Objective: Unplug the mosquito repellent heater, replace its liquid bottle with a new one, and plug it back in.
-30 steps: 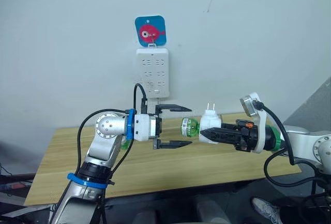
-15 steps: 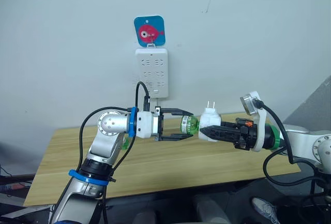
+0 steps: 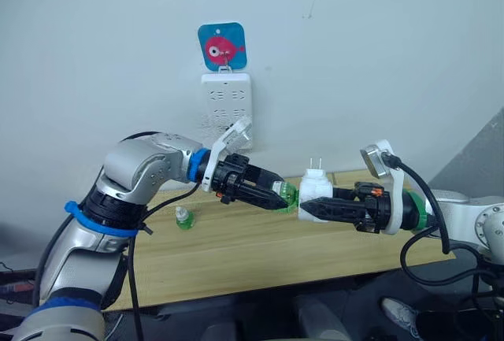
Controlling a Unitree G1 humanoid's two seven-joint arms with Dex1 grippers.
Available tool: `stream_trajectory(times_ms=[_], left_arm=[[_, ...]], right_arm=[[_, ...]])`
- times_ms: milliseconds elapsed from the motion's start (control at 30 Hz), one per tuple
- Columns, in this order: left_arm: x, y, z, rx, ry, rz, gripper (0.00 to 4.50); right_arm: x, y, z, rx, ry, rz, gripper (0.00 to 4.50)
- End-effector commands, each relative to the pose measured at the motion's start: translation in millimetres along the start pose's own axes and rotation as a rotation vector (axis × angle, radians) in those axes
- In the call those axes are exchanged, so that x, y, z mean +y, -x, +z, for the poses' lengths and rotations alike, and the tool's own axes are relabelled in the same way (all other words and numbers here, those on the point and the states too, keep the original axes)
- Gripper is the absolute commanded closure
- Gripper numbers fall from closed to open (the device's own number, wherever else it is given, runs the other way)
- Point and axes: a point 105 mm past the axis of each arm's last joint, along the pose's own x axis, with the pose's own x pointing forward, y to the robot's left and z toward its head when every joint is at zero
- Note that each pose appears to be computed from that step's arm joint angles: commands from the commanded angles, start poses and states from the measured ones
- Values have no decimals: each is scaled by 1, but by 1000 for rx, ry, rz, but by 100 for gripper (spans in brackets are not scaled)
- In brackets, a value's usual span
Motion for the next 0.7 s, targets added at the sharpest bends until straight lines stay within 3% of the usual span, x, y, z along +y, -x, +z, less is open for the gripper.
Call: stream_trajectory(times_ms=[33, 267, 433, 533, 700], left_arm=[[-1, 8, 4, -24, -57, 13, 219], [-9, 13, 0, -74, -314, 35, 0], [-19, 19, -14, -83, -382, 72, 0], [-16, 22, -28, -65, -563, 145, 0], [-6, 18, -32, -146, -884, 289, 0]], right_arm=[[5, 2, 6, -28, 15, 11, 145], [2, 6, 6, -44, -7, -7, 145], [-1, 8, 6, -48, -12, -18, 145], [-2, 9, 7, -55, -12, -24, 145], [-2, 9, 7, -56, -11, -22, 145]])
